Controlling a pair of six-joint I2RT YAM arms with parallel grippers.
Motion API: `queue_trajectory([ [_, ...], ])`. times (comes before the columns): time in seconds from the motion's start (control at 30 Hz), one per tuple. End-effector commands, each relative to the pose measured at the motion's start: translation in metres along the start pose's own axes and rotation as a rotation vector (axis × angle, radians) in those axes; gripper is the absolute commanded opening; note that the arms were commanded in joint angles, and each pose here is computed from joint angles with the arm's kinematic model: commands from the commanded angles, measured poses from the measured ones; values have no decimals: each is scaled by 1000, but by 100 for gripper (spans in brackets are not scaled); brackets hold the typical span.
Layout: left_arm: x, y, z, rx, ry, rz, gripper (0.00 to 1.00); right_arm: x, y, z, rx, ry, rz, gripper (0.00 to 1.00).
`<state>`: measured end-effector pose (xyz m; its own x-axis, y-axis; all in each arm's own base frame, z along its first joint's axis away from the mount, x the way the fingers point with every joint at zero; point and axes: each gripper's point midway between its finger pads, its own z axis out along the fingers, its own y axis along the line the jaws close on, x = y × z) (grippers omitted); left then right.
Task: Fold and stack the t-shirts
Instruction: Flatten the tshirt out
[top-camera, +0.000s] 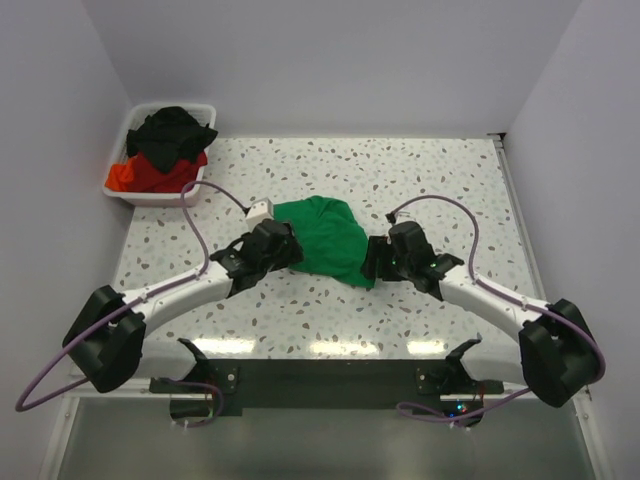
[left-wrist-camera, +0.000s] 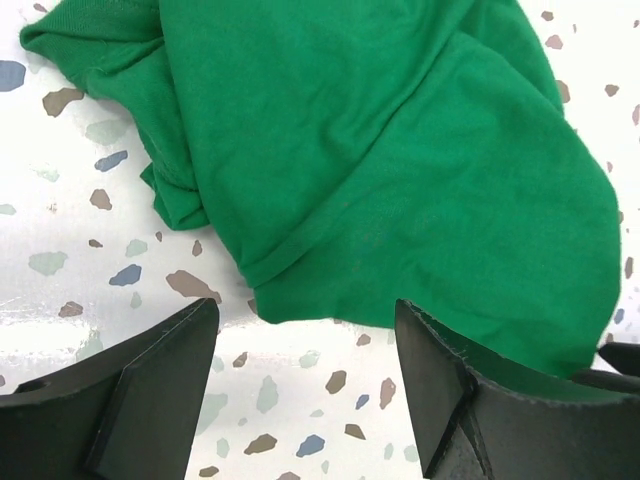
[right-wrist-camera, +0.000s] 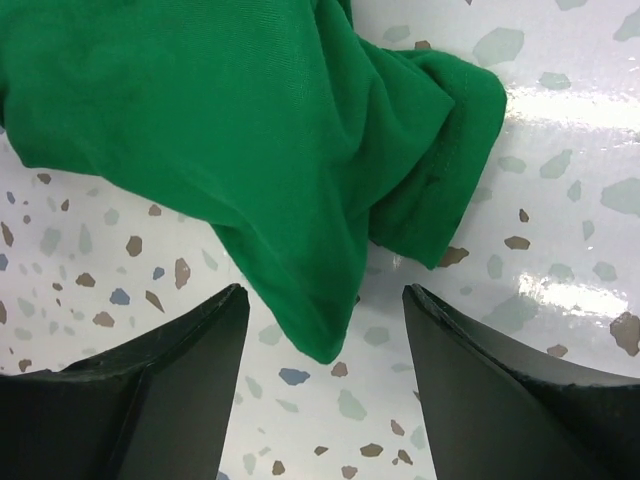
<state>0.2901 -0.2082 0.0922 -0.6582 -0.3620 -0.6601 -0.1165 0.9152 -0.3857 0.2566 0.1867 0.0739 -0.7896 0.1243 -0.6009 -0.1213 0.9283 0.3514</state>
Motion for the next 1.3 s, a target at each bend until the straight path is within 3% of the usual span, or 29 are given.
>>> queue_trajectory([
  [0.0, -18, -8, -13, 46, -61, -18, 76, -13, 7, 9, -15, -55, 11, 67],
  [0.1, -20, -7, -17, 53, -68, -22, 76, -8, 5, 13, -15, -48, 14, 62],
  [0.27, -21, -6, -21, 51, -70, -21, 76, -4, 7, 20, -22, -23, 17, 28],
  [0.33, -21, -6, -21, 50, -69, -20, 76, -4, 10, 21, -34, -19, 18, 19],
  [0.37, -21, -5, -21, 50, -71, -22, 76, -4, 10, 21, -36, -19, 20, 8],
  [0.43, -22, -5, -23, 52, -72, -24, 76, -7, 13, 18, -40, -23, 25, 0],
  [0.97, -24, -9, -36, 95, -68, -24, 75, -143, 73, -94, -141, -356, -58, 0],
  [1.27, 1, -38, -44, 310, 19, 58, 68, -213, 93, -148, -126, -543, -109, 0],
])
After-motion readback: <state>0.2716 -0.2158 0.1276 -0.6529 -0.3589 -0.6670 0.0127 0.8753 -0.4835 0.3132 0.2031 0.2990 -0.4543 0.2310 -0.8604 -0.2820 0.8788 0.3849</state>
